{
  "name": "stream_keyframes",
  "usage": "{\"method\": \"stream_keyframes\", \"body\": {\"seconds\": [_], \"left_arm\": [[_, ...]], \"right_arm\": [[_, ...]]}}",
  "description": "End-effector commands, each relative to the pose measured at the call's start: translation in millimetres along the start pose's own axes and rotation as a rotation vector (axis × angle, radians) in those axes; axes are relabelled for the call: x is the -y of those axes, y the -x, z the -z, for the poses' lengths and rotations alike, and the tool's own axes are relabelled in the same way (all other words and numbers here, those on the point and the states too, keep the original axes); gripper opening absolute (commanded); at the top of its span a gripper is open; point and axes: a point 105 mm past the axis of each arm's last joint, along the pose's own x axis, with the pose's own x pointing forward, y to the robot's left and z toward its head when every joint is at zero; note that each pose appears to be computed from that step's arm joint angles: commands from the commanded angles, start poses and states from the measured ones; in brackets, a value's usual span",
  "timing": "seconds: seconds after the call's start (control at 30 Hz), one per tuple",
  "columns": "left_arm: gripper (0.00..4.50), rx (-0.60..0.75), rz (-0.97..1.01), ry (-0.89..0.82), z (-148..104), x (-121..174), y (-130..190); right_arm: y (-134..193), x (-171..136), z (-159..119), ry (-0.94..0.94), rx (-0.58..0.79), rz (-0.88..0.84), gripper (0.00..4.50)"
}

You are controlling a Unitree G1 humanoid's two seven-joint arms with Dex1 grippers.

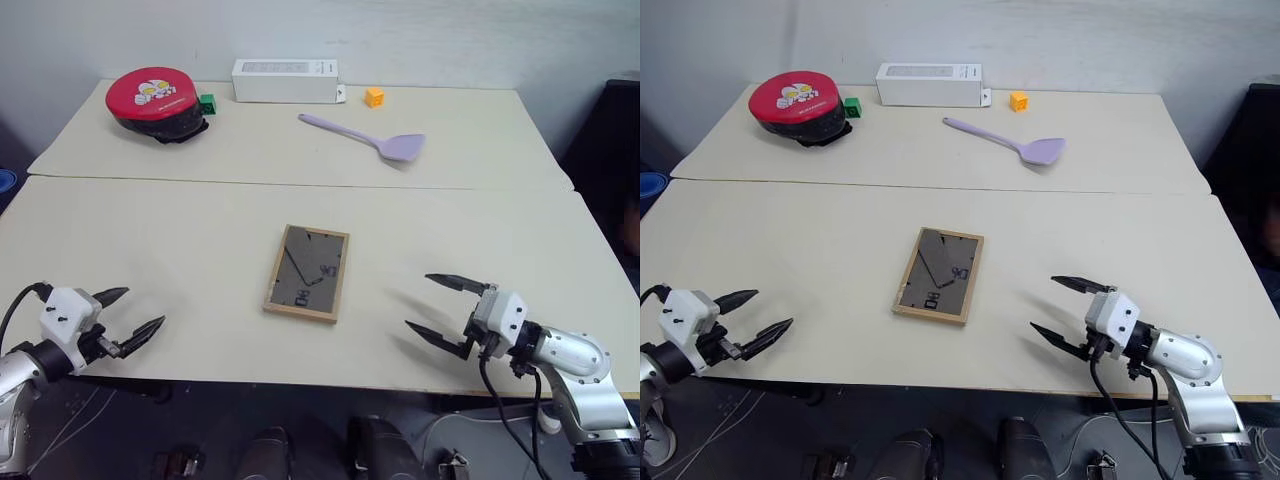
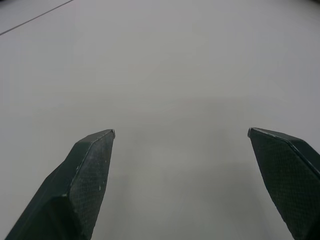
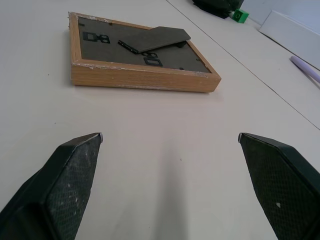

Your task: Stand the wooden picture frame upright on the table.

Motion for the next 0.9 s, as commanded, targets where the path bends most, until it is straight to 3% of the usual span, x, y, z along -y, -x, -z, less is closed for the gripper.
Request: {"method": "stream_keyframes", "body": {"seconds": [0.03, 0.27, 0.3, 0.37, 0.5, 0.73, 0.8, 0.9], "left_arm": [[4.5, 0.033, -0.019, -0.056, -12, -6, -1], [4.5, 0.102, 0.051, -0.02, -37, 10, -6], [4.5, 0.105, 0.074, -0.026, -41, 14, -8], [4.1, 0.113, 0.115, -0.035, -49, 20, -12], [3.03, 0.125, 0.258, -0.182, -77, 44, -45], [0.73, 0.088, 0.285, -0.206, -81, 56, -90], [0.08, 0.074, 0.309, -0.192, -76, 61, -105], [0.03, 0.062, 0.311, -0.2, -72, 65, -126]], "right_arm": [[1, 9, -7, 0.056, 0.013, 0.001, 4.48], [2, 0, -7, 0.024, 0.028, -0.023, 4.48], [1, -2, -8, 0.012, 0.036, -0.034, 4.31], [-2, -4, -10, -0.022, 0.038, -0.05, 3.89], [-29, 0, -15, -0.038, 0.009, -0.064, 2.62], [-63, 4, -15, 0.025, -0.005, -0.036, 0.09], [-77, 1, -15, 0.045, 0.003, -0.056, 0.0], [-98, 7, -14, 0.078, -0.002, -0.026, 0.0]]}}
